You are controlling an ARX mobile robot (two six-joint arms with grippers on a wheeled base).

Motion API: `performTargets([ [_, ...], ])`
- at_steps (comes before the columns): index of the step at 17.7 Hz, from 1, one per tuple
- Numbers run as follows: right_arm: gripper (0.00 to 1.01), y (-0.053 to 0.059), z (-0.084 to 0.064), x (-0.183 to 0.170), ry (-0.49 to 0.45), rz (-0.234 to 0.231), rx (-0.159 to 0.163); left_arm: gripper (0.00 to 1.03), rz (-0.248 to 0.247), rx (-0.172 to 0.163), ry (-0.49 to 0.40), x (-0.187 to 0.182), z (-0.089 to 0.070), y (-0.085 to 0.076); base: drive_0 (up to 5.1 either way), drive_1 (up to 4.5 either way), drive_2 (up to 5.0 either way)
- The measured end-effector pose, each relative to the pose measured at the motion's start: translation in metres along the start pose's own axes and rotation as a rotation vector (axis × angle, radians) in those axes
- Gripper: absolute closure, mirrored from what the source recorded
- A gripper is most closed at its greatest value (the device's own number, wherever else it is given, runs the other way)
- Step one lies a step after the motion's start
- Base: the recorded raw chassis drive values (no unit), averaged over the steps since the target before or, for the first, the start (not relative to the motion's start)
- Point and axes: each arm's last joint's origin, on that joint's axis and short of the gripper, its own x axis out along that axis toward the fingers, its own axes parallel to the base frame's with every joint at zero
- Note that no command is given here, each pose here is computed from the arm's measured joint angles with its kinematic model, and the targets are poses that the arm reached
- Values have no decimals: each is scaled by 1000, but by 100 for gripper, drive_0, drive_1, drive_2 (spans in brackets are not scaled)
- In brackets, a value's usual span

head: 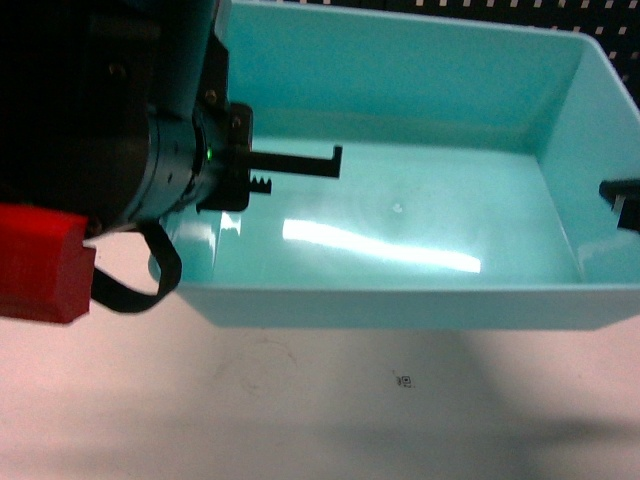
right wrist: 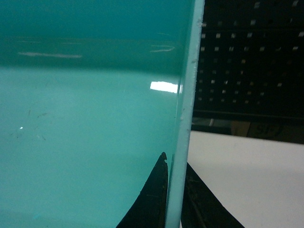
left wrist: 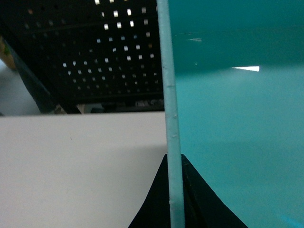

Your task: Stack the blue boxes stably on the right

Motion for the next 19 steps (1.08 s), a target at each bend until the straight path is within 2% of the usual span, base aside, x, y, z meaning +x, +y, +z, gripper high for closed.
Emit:
performTargets([
  [1,94,4,61,-4,-165,-10,-19,101,-21,36,-158,-8,48,7,0,0,0],
  [2,94,8,95,-12,-264,-6,-43,101,-31,9,-233,-20,75,15,0,0,0],
  [3,94,9,103,-15,-288,-4,-46,101,-34,3,-255,-24,82,18,0,0,0],
  [6,94,11,114,-20,-323,1,-50,101,-34,-5,-299,-30,92,21,0,0,0],
  [8,94,13,120,-24,-351,0,-56,101,-34,8,-332,-34,97,23,0,0,0],
  [10,94,13,123,-26,-367,-23,-55,101,-47,48,-374,-37,98,21,0,0,0],
  [12,94,12,122,-26,-367,-27,-54,101,-44,85,-392,-39,98,21,0,0,0],
  [19,94,13,122,-26,-369,-26,-53,101,-43,98,-396,-40,99,22,-160,-160,-160],
])
